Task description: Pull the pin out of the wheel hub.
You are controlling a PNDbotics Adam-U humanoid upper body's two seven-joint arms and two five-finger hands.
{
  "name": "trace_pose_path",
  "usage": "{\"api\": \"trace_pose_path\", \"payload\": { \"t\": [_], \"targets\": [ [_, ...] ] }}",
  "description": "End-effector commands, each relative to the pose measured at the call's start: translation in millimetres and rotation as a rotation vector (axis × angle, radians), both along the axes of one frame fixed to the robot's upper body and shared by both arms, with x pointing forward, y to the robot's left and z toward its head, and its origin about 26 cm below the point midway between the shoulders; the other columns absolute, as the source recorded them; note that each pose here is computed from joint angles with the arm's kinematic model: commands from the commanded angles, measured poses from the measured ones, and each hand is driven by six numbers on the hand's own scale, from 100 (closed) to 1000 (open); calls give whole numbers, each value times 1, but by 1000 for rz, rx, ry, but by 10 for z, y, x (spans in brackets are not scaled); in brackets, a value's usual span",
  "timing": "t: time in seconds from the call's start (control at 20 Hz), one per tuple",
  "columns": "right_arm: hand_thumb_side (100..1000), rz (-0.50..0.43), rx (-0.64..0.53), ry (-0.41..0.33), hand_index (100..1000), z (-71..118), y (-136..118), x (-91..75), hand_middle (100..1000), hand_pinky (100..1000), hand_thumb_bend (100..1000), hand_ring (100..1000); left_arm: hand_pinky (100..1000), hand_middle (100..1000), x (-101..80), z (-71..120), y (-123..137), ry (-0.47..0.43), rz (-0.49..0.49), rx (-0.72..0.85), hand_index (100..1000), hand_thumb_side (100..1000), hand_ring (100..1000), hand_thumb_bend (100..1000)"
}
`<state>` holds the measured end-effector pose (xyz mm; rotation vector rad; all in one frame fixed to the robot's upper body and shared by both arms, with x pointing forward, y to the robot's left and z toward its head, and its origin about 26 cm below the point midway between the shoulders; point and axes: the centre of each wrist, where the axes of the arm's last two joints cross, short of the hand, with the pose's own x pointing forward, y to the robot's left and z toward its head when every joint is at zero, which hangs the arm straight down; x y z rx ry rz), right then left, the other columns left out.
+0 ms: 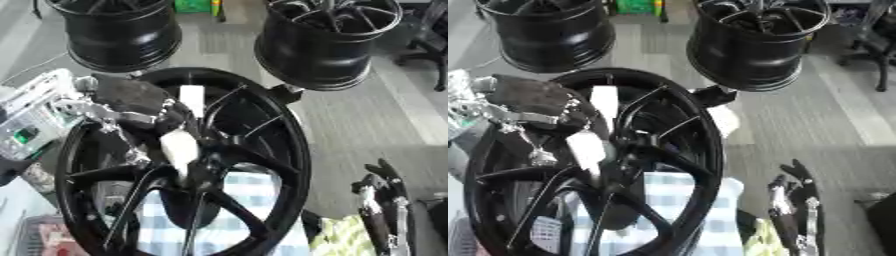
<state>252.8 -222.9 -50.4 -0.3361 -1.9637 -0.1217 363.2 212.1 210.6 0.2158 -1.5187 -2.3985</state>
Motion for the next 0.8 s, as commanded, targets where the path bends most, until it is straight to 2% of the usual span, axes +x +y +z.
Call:
{"api": "trace_pose_path", "payload": {
  "t": [0.05, 0.45, 0.55, 0.6, 0.7, 0.8],
  "targets": [
    [551, 8, 2, -17, 895, 38, 8, 31, 732, 520, 100, 541, 851, 784, -16, 109, -37, -2, -230, 214, 876, 155, 820, 148],
    [551, 9, 2, -18, 895, 37, 6, 32, 732, 520, 100, 541, 845, 761, -91, 156, -93, 24, -241, 181, 863, 171, 804, 132],
    [551, 9, 2, -17, 895, 36, 6, 31, 732, 521, 100, 541, 830, 707, -92, 151, -93, 37, -235, 170, 825, 141, 774, 100],
    [552, 10, 2, -16, 895, 35, 7, 30, 732, 521, 100, 541, 815, 651, -91, 150, -93, 46, -232, 162, 779, 104, 743, 100],
    [552, 10, 2, -15, 896, 34, 6, 28, 732, 521, 100, 541, 793, 545, -86, 157, -89, 73, -221, 131, 701, 113, 671, 100],
    [552, 10, 2, -13, 896, 33, 6, 26, 732, 521, 100, 541, 780, 501, -84, 162, -86, 97, -208, 109, 666, 122, 632, 100]
  ]
}}
